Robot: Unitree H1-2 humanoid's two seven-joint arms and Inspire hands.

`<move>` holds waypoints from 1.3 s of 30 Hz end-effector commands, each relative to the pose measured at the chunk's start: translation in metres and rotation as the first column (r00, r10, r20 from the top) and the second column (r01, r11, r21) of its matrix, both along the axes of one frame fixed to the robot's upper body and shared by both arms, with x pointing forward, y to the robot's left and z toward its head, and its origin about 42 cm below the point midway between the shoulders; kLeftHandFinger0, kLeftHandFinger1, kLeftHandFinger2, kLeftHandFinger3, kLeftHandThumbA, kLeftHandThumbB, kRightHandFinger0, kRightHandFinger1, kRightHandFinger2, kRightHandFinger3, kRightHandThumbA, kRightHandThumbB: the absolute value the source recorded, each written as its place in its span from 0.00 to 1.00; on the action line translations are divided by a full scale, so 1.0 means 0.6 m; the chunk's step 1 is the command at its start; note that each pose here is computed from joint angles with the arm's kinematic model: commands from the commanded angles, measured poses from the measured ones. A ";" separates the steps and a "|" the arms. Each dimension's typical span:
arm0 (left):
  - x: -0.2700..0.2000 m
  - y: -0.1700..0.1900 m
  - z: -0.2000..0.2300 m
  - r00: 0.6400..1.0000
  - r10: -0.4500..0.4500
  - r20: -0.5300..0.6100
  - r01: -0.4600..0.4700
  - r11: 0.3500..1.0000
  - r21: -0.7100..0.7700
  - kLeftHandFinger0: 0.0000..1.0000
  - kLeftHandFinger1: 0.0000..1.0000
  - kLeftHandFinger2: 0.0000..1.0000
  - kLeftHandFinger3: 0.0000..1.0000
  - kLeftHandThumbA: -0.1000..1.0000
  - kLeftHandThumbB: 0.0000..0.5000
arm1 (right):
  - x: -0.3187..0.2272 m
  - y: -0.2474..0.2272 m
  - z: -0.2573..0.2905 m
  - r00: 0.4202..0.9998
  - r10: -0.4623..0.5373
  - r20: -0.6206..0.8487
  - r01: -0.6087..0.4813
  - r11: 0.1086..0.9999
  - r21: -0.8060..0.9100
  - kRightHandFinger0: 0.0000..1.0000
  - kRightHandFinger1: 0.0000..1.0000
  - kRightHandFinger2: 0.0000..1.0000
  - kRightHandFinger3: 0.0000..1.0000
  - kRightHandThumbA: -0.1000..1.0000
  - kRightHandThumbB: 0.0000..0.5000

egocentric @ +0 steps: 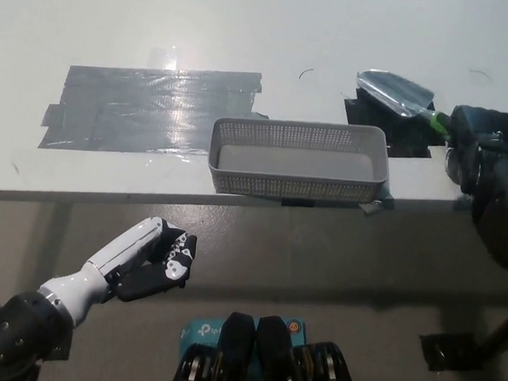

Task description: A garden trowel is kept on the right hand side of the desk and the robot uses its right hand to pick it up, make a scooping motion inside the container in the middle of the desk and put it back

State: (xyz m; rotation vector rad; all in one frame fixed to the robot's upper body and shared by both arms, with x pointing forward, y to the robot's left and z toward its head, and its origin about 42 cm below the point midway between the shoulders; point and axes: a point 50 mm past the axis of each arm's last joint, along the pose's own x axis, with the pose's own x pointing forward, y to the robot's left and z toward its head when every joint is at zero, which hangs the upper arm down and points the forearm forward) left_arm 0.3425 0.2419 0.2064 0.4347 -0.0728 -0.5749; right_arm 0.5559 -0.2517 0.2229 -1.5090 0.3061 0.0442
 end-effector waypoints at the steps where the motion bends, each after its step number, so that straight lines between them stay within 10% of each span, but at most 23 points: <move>1: 0.004 0.003 0.017 0.998 -0.050 0.037 0.049 0.998 0.048 0.05 0.16 0.23 0.20 0.00 1.00 | -0.026 0.020 -0.037 0.949 0.098 0.298 -0.123 0.990 0.065 0.00 0.19 0.51 0.33 0.00 0.00; 14: -0.007 0.009 0.010 0.996 -0.072 0.053 0.067 0.994 0.088 0.09 0.14 0.22 0.21 0.03 1.00 | -0.056 0.009 -0.086 0.930 0.129 0.345 -0.182 0.975 0.124 0.00 0.14 0.42 0.00 0.00 0.00; 25: -0.008 0.007 0.007 0.996 -0.084 0.041 0.080 0.993 0.090 0.06 0.13 0.21 0.24 0.19 1.00 | -0.061 -0.031 -0.053 0.890 0.266 0.370 -0.304 0.951 0.048 0.00 0.07 0.38 0.01 0.00 0.11; 28: -0.008 0.006 0.005 0.996 -0.086 0.039 0.082 0.992 0.095 0.06 0.13 0.22 0.25 0.20 1.00 | -0.062 -0.067 -0.020 0.866 0.327 0.379 -0.350 0.937 -0.011 0.00 0.13 0.44 0.14 0.00 0.26; 29: -0.008 0.007 0.004 0.995 -0.089 0.041 0.085 0.992 0.090 0.06 0.12 0.21 0.25 0.22 1.00 | -0.058 -0.098 0.017 0.864 0.358 0.354 -0.366 0.930 -0.047 0.00 0.15 0.45 0.44 0.00 0.27; 32: -0.006 0.010 0.004 0.995 -0.088 0.043 0.083 0.992 0.095 0.05 0.12 0.20 0.25 0.22 1.00 | -0.058 -0.125 0.054 0.842 0.385 0.379 -0.392 0.918 -0.061 0.00 0.00 0.22 0.38 0.00 0.23; 33: -0.005 0.012 0.003 0.995 -0.088 0.040 0.083 0.992 0.099 0.05 0.12 0.21 0.26 0.24 1.00 | -0.059 -0.137 0.071 0.837 0.393 0.381 -0.398 0.915 -0.070 0.00 0.00 0.18 0.22 0.00 0.22; 35: -0.005 0.013 0.003 0.996 -0.084 0.035 0.080 0.991 0.107 0.07 0.14 0.23 0.28 0.24 1.00 | -0.065 -0.158 0.112 0.829 0.419 0.372 -0.415 0.905 -0.093 0.00 0.04 0.24 0.33 0.00 0.17; 37: -0.006 0.012 0.004 0.996 -0.086 0.031 0.082 0.991 0.107 0.08 0.14 0.24 0.28 0.21 1.00 | -0.066 -0.178 0.142 0.822 0.437 0.364 -0.422 0.898 -0.125 0.00 0.02 0.22 0.06 0.00 0.09; 39: -0.006 0.012 0.004 0.996 -0.085 0.026 0.082 0.990 0.111 0.08 0.14 0.24 0.29 0.21 1.00 | -0.074 -0.194 0.178 0.810 0.464 0.358 -0.432 0.886 -0.172 0.00 0.16 0.47 0.14 0.00 0.13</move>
